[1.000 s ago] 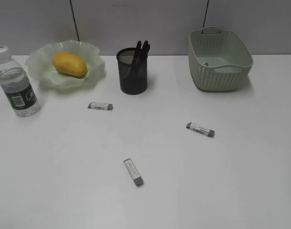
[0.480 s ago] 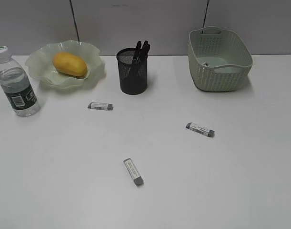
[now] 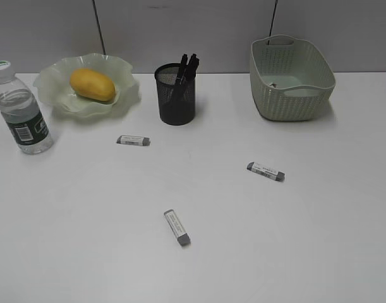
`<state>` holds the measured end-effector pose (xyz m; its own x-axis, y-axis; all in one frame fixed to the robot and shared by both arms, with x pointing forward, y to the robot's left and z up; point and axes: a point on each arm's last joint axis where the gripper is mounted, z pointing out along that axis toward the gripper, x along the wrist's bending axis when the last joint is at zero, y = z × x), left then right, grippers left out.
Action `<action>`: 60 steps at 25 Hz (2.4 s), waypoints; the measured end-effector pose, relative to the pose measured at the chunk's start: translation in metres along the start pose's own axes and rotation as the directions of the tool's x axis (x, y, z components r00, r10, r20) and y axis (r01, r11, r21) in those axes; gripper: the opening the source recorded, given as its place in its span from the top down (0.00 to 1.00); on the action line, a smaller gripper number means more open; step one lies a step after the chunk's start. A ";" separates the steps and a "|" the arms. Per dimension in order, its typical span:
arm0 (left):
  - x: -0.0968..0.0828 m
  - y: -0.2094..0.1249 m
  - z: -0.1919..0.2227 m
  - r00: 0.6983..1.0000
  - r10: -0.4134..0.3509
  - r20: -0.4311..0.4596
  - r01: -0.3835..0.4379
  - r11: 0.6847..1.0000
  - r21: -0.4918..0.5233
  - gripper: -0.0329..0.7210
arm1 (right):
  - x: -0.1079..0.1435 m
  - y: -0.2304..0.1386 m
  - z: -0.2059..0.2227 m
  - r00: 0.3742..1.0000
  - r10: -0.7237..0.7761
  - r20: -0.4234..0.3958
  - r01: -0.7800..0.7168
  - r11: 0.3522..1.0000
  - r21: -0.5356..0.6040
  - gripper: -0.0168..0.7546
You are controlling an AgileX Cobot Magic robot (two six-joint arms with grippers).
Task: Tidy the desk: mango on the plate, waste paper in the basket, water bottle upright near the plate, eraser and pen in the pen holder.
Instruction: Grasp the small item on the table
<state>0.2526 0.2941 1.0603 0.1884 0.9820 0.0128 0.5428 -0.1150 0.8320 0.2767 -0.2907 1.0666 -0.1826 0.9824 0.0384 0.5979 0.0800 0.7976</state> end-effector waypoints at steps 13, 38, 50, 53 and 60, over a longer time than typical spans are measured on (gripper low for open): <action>0.003 0.081 0.072 0.998 0.019 0.066 -0.020 1.000 0.015 0.31 | 0.000 -0.002 0.002 1.000 0.000 0.001 0.000 1.000 0.009 0.38; -0.051 0.201 0.316 0.789 0.395 0.471 -0.545 0.804 0.238 0.31 | 0.000 -0.002 0.002 1.000 0.002 0.001 -0.002 1.000 0.009 0.38; -0.070 0.177 0.413 0.550 0.556 0.623 -0.785 0.598 0.159 0.32 | 0.000 -0.002 0.002 1.000 0.002 0.001 -0.002 1.000 0.009 0.38; -0.074 0.162 0.427 0.517 0.553 0.653 -0.809 0.564 0.163 0.32 | 0.000 -0.002 0.002 1.000 0.002 0.001 -0.002 1.000 0.009 0.38; -0.089 0.138 0.448 0.443 0.578 0.685 -0.855 0.503 0.128 0.31 | 0.000 -0.002 0.002 1.000 0.003 0.001 -0.003 1.000 0.009 0.38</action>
<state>0.6773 0.1238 0.9257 0.9580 0.2662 0.1064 0.2172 -0.9162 0.3367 0.2772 -0.2907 1.0637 -0.1797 0.9829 0.0398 0.6055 0.0786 0.7919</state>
